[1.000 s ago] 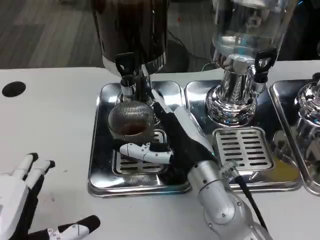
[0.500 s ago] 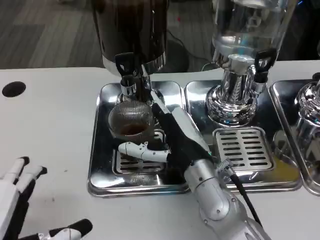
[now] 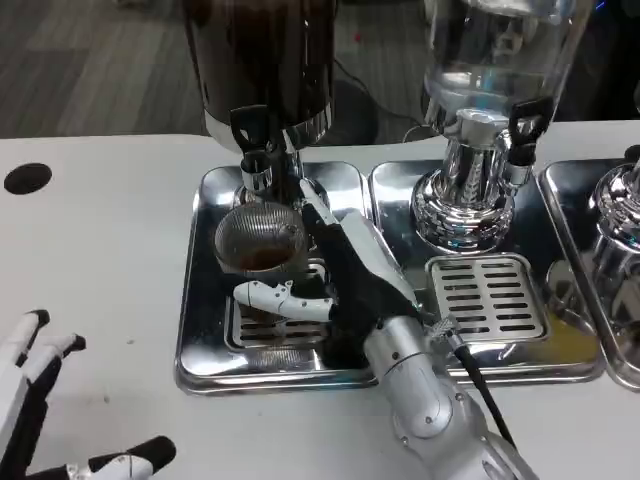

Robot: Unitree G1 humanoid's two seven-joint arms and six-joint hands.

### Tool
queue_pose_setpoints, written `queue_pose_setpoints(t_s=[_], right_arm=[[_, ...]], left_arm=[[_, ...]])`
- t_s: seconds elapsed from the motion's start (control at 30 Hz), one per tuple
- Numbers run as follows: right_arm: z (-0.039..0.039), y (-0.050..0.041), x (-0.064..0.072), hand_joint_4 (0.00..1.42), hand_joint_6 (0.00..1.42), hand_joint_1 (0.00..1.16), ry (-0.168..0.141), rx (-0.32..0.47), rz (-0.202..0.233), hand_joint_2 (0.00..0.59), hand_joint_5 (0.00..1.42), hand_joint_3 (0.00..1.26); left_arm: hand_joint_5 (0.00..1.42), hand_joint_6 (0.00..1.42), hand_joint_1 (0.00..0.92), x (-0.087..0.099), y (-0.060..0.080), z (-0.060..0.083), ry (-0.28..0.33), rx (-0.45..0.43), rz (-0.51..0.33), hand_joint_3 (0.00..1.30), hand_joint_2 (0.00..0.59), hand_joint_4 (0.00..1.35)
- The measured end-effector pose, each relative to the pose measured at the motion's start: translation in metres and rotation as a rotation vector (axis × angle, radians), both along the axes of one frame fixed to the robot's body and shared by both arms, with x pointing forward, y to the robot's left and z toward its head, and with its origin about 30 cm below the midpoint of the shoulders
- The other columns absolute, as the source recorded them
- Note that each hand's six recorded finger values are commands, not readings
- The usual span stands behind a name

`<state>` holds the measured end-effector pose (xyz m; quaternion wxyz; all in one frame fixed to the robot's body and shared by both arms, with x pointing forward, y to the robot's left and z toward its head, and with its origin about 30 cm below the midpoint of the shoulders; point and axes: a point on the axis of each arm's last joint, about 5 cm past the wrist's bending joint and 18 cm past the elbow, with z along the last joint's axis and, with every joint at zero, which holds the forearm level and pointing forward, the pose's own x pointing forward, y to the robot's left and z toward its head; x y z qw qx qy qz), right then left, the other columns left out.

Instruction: Grasp the cup under the faucet to collect the drink, then remove the cup.

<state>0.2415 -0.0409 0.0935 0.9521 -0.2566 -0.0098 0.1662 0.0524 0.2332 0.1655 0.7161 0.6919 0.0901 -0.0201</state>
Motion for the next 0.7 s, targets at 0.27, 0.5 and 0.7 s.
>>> queue_pose_setpoints(t_s=[0.27,0.5,0.7], right_arm=[[-0.0015,0.0008,0.0,0.0,0.0,0.67,-0.003,-0.004,-0.014,0.091,0.0,0.04],[-0.0041,0.0012,-0.0008,0.0,0.0,0.75,-0.006,-0.012,-0.029,0.073,0.04,0.06],[-0.0046,0.002,-0.0013,0.09,0.0,0.76,-0.017,-0.019,-0.037,0.066,0.08,0.13]], left_arm=[[0.16,0.46,0.0,-0.0006,0.0005,0.0005,-0.002,-0.018,-0.005,0.25,0.06,0.06],[0.17,0.46,0.0,-0.0007,0.0005,0.0006,0.005,-0.018,-0.006,0.25,0.06,0.06],[0.17,0.46,0.0,-0.0007,0.0003,0.0009,0.004,-0.018,-0.007,0.25,0.061,0.07]])
